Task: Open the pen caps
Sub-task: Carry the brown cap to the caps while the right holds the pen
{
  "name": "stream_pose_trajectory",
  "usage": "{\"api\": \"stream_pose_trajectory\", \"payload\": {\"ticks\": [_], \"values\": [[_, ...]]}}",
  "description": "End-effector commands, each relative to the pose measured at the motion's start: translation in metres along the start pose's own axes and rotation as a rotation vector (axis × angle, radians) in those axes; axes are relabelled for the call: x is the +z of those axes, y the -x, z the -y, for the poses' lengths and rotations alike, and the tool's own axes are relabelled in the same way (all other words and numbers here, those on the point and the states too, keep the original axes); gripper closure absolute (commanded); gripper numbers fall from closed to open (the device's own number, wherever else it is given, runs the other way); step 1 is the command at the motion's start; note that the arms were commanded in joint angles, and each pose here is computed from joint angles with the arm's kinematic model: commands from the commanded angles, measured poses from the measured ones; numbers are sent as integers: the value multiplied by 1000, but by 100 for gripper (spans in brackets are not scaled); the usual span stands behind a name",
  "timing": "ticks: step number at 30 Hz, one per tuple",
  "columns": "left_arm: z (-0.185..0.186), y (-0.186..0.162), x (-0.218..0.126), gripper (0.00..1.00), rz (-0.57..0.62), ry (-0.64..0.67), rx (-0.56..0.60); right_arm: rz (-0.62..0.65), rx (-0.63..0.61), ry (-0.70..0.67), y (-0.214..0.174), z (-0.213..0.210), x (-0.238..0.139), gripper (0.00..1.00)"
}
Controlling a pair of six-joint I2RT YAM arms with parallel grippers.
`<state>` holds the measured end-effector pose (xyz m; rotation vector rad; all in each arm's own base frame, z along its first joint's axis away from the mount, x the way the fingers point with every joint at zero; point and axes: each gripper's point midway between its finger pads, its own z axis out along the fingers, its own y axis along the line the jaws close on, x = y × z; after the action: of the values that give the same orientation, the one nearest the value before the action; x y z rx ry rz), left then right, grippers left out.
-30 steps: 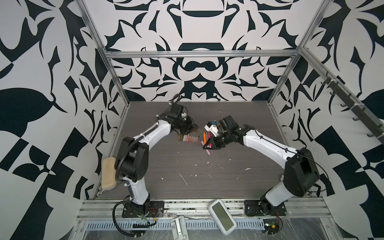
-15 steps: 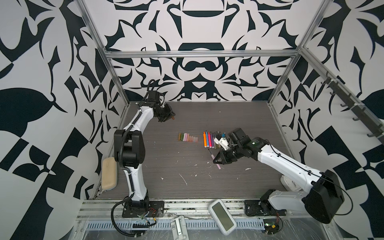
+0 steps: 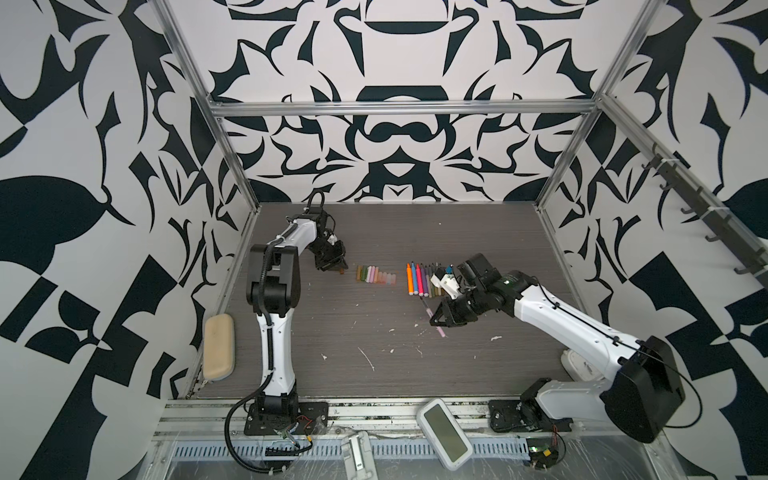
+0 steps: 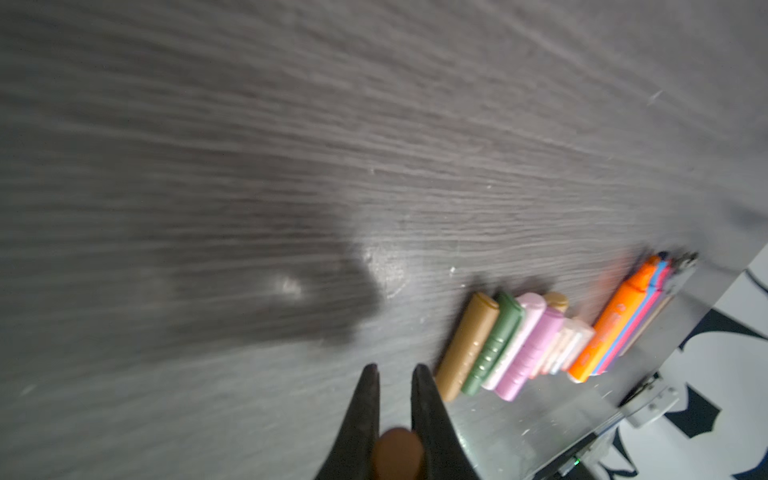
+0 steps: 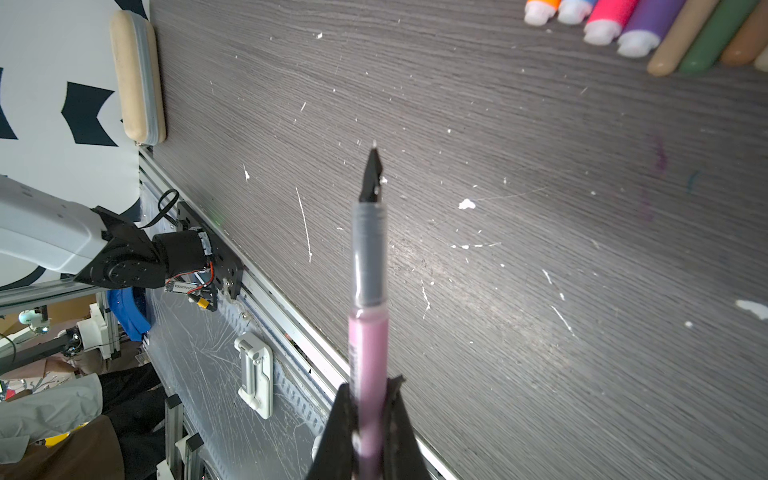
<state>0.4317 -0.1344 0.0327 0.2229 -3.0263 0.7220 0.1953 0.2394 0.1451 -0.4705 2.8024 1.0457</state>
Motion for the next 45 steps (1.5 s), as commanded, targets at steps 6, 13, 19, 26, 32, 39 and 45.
{"api": "stream_pose_trajectory", "payload": {"ticks": [6,13,19,26,32,39,45], "values": [[11,-16,6,93,-74,9,74,5,-4,16,7,-5,-1,100],[14,-15,6,85,-63,8,61,1,-6,21,10,-6,1,100],[19,-7,3,78,-42,-5,34,4,-11,23,10,-7,0,100],[27,0,0,76,-22,-39,13,2,-10,16,7,-5,-1,100],[29,-1,-1,77,-20,-50,7,-4,-7,16,3,-3,0,100],[32,-5,1,84,-35,-66,3,-3,-11,17,3,-4,0,100],[34,-12,6,89,-59,-74,11,-4,-11,18,3,-3,0,100]]}}
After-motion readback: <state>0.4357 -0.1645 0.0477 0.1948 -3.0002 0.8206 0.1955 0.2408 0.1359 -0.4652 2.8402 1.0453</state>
